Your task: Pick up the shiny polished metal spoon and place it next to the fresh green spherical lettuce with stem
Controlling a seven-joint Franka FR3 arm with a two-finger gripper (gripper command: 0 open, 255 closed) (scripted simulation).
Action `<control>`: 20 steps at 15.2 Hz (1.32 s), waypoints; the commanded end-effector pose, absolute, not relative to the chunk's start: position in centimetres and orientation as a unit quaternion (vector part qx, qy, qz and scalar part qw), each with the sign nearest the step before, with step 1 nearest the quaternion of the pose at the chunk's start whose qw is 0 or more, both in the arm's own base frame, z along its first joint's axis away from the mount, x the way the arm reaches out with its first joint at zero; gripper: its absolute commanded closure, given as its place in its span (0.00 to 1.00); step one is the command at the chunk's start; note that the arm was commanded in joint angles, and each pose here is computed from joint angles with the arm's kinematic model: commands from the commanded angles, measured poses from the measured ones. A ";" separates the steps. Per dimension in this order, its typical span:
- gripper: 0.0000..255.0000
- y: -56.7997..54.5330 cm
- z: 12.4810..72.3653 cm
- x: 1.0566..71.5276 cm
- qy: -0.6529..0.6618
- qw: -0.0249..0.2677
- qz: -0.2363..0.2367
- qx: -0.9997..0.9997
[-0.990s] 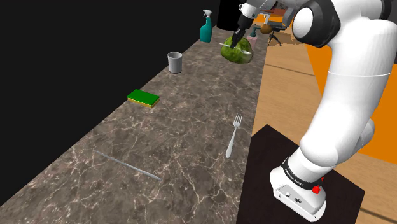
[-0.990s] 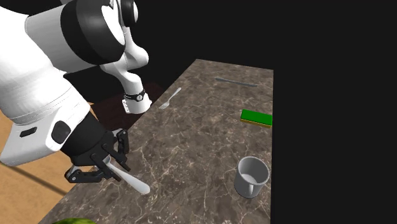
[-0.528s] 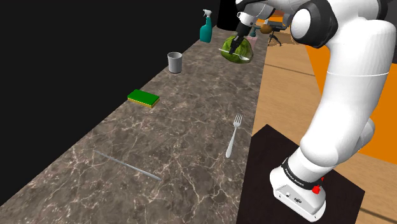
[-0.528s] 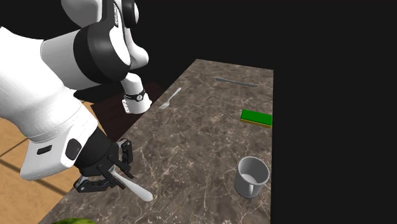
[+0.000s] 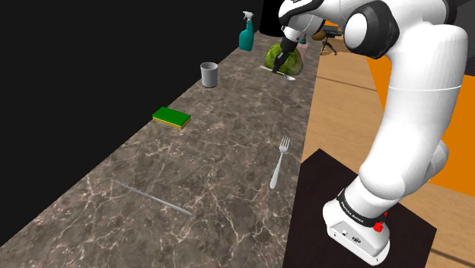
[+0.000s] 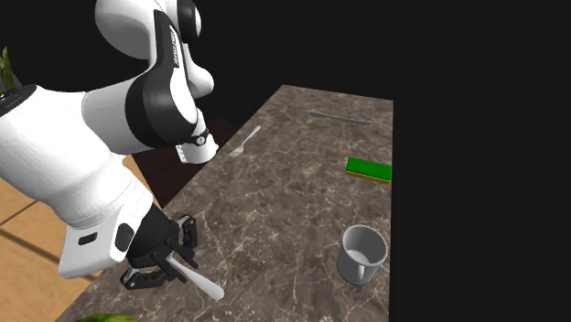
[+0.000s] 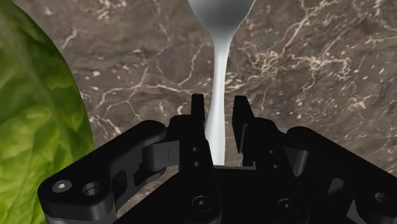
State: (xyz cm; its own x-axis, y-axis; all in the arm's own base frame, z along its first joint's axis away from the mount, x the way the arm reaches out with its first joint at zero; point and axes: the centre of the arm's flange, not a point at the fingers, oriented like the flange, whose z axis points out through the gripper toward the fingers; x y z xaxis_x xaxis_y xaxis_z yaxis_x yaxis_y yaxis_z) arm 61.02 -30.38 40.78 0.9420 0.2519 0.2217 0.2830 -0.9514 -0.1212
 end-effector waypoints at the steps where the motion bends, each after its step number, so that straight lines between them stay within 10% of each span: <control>1: 1.00 -30.2 39.8 61.0 -0.136 0.076 -0.102 -0.982; 18: 1.00 -30.2 34.6 61.0 -0.136 0.076 -0.102 -0.982; 19: 0.00 -30.2 34.6 61.0 -0.136 0.076 -0.102 -0.982; 20: 0.00 -30.2 34.6 61.0 -0.136 0.076 -0.102 -0.982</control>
State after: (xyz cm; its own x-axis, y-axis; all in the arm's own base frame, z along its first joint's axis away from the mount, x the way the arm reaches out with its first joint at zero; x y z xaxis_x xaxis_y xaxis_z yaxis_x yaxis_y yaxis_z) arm 60.96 -30.23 34.61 0.9419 0.2521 0.2220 0.2831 -0.9514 -0.1209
